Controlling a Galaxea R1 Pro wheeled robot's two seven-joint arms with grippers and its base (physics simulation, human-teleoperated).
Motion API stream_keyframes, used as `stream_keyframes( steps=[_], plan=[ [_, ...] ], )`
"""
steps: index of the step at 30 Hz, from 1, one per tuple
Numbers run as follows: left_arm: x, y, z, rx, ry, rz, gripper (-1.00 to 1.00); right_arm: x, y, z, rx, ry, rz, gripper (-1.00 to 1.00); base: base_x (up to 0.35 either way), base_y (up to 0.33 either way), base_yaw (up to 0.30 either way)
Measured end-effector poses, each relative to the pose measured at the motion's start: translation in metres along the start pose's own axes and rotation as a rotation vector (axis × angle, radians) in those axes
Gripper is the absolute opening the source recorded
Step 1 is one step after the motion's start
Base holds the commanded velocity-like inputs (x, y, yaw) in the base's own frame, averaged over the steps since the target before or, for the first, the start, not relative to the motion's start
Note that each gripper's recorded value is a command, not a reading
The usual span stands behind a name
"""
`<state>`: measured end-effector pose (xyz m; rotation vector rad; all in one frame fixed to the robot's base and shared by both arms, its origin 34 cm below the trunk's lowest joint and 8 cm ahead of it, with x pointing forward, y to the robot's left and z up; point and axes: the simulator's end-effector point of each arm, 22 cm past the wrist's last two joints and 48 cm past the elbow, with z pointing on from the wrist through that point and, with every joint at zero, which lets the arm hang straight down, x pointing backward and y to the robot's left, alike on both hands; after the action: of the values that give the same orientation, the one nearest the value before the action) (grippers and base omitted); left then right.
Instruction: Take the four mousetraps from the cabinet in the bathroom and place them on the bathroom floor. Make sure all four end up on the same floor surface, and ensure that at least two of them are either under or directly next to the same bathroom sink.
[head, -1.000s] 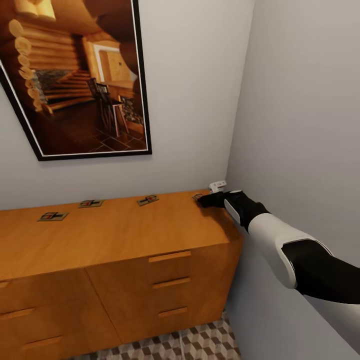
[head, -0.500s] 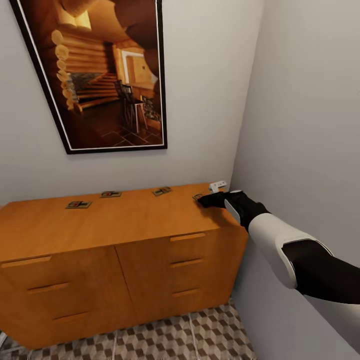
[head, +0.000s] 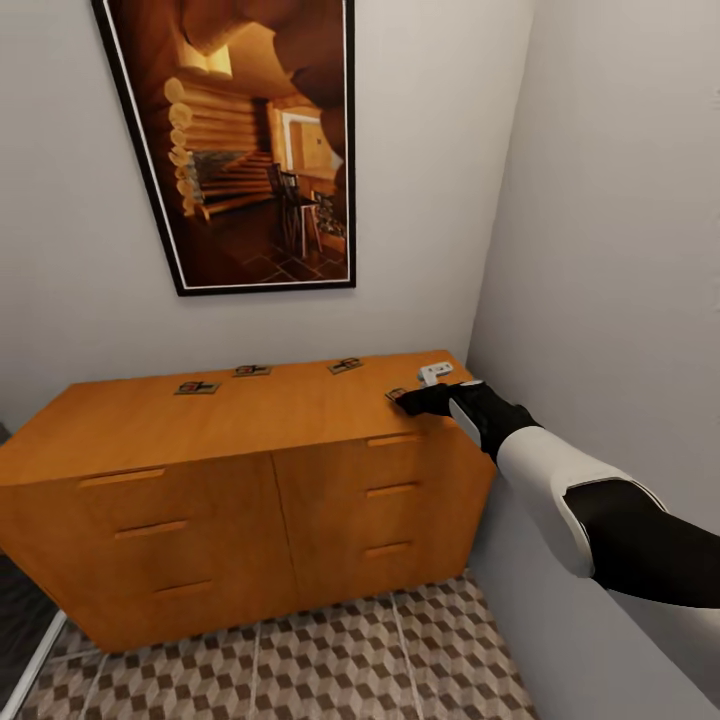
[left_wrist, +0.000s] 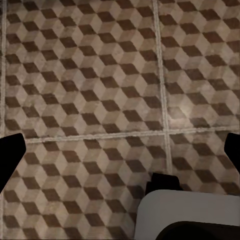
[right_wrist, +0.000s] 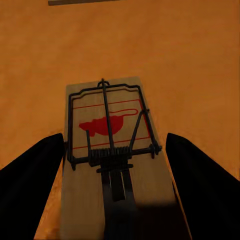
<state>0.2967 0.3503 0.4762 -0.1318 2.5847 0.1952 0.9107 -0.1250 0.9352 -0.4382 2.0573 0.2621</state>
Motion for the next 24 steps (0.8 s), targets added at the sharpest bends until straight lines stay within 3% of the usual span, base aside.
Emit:
stream_keyframes(
  steps=[24],
  plan=[
    [-0.0002, -0.0001, 0.0001, 0.000, 0.000, 0.000, 1.00, 0.0059, -0.0051, 0.0001, 0.010, 0.011, 0.002, -1.00, -0.325, 0.022, 0.000]
  ],
)
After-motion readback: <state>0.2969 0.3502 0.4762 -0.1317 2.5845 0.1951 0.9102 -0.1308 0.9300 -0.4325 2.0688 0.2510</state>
